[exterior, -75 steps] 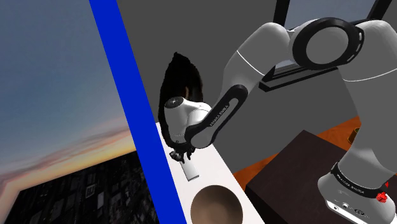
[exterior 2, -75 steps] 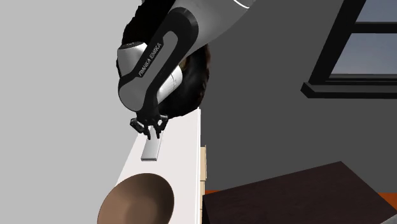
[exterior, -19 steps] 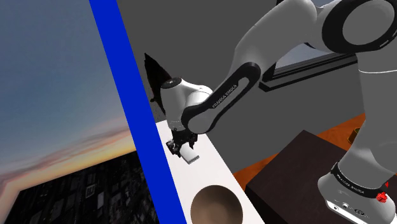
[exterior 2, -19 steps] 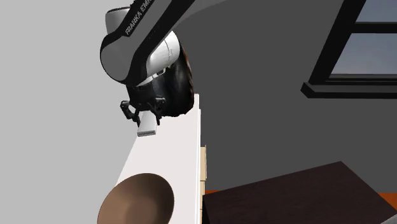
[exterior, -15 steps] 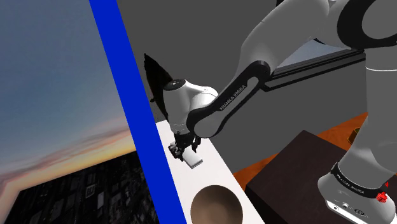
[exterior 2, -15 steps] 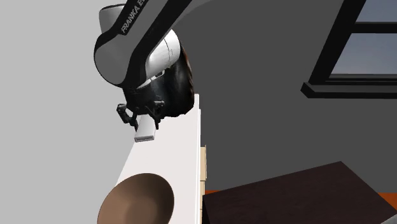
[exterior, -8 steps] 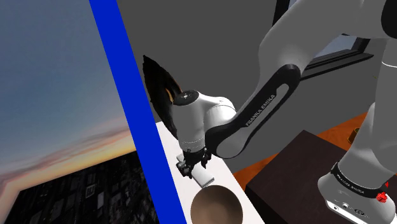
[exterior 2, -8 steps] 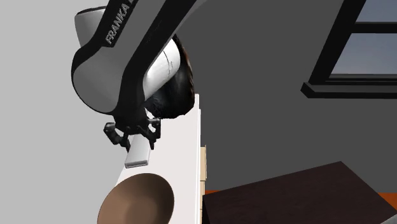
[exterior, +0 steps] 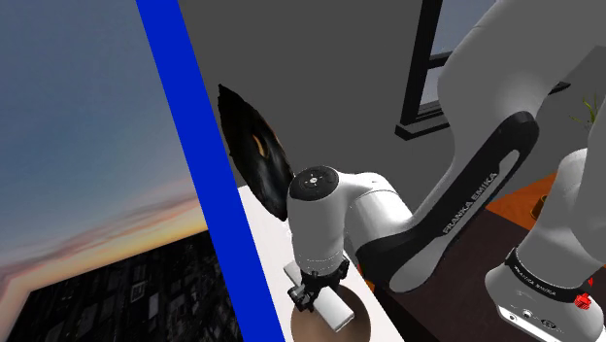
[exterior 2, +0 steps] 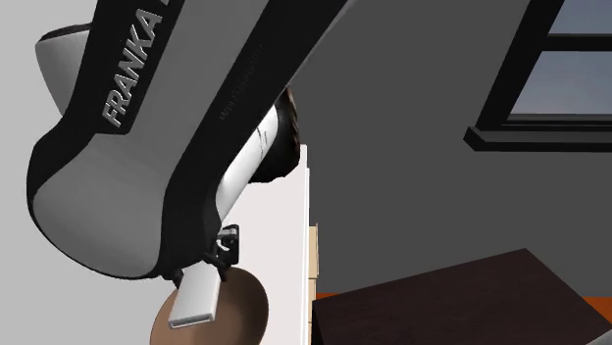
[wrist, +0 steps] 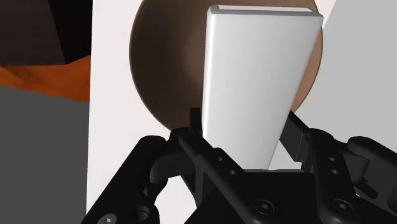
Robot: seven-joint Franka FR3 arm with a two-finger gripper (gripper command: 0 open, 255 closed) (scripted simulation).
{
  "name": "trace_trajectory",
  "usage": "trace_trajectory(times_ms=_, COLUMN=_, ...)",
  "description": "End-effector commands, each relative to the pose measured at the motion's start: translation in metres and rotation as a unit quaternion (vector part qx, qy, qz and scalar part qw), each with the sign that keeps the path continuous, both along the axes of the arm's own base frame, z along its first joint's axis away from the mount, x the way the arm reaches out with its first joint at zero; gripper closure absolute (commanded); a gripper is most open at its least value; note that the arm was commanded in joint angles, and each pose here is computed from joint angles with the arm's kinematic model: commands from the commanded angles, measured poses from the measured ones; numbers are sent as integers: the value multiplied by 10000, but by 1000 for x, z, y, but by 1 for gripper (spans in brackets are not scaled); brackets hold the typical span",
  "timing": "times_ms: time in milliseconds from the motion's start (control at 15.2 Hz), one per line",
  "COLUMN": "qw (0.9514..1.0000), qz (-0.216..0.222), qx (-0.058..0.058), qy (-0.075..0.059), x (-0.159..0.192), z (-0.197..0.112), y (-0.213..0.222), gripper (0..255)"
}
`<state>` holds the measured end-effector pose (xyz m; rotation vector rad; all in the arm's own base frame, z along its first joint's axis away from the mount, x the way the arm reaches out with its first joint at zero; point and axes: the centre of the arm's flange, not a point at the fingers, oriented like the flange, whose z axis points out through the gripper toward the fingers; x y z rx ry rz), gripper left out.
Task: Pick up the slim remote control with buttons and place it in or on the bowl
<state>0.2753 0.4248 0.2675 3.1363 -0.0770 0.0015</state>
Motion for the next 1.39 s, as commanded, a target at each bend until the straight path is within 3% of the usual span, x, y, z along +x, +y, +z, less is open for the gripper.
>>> trace_trajectory(times_ms=0, qw=10000, qz=-12, qx=0, qy=-4, x=-29, z=0, y=1, gripper=255)
trace_trajectory(times_ms=132, qw=10000, qz=-12, qx=0, qy=-4, x=-55, z=0, y=5, gripper=255)
trace_trajectory(times_ms=990, qw=10000, qz=-12, qx=0, qy=-4, x=-55, z=-69, y=5, gripper=255)
trace_trajectory(times_ms=1320, qw=10000, qz=-12, qx=0, qy=-4, x=-55, z=-69, y=5, gripper=255)
